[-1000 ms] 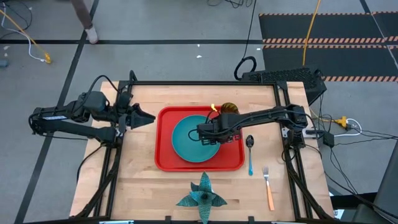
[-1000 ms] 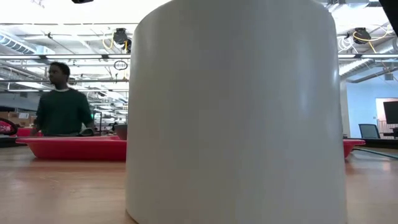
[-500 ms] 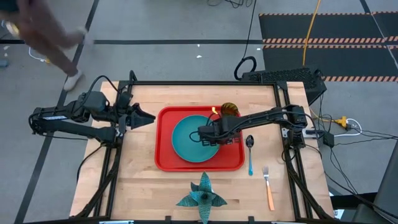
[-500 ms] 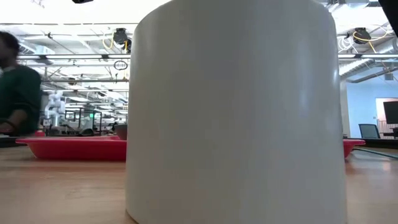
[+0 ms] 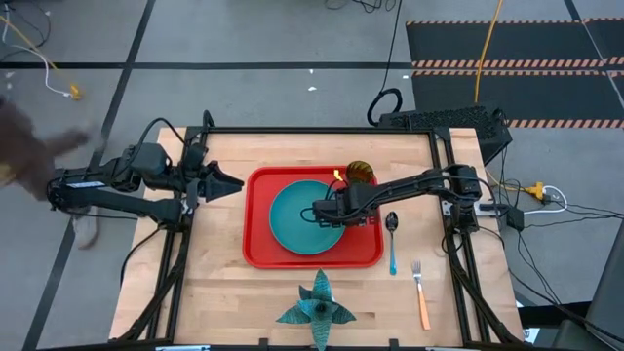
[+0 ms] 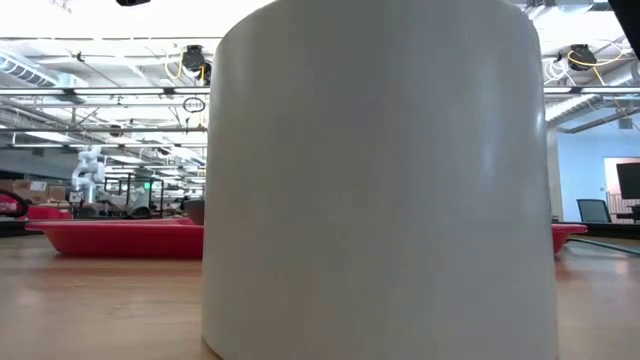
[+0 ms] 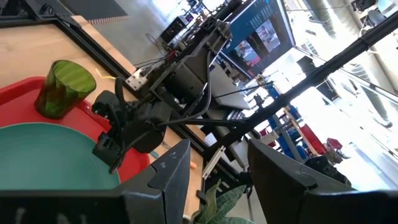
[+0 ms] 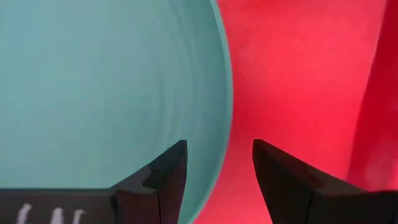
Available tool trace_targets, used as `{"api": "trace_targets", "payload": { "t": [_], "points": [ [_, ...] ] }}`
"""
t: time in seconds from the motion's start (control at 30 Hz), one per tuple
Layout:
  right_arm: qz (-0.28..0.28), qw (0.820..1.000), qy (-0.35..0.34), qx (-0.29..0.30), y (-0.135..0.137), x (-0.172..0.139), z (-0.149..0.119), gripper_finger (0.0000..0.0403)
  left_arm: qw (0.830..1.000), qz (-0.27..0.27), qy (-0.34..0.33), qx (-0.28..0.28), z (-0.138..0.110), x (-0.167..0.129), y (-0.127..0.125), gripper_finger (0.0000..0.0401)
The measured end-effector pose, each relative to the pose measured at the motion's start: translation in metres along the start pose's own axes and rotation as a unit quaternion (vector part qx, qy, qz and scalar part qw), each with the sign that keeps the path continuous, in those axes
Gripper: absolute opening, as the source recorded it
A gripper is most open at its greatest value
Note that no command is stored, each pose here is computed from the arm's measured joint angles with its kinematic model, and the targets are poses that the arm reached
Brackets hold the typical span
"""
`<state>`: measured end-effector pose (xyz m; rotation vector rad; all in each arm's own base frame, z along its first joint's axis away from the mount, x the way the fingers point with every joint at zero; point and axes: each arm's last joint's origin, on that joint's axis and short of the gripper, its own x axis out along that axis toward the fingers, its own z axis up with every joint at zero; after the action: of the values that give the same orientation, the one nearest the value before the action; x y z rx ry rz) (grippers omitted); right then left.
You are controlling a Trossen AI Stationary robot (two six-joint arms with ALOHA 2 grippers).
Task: Pick and place plate/cup/fork/spoon on tray
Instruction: Adjust the green plate on the orange tray
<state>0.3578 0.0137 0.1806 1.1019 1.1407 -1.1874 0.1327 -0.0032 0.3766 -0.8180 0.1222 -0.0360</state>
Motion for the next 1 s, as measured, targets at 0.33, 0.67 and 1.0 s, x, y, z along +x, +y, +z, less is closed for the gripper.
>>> {"api": "trace_targets", "payload": {
  "t": [0.33,0.67,1.0],
  "points": [
    [-0.026,1.000,-0.002,-0.003,-0.005,0.000,0.000,0.0175,1.000,0.002,-0.001,0.000,0.000,0.000,0.000,0.0163],
    [-0.075,0.997,0.013,-0.010,-0.015,-0.001,-0.001,0.0175,1.000,0.016,-0.016,0.004,0.001,0.000,0.001,0.0163],
    [-0.075,0.996,0.031,-0.047,-0.015,-0.002,-0.012,0.0175,1.000,0.016,-0.017,0.009,0.001,0.000,0.001,0.0163]
  ]
}}
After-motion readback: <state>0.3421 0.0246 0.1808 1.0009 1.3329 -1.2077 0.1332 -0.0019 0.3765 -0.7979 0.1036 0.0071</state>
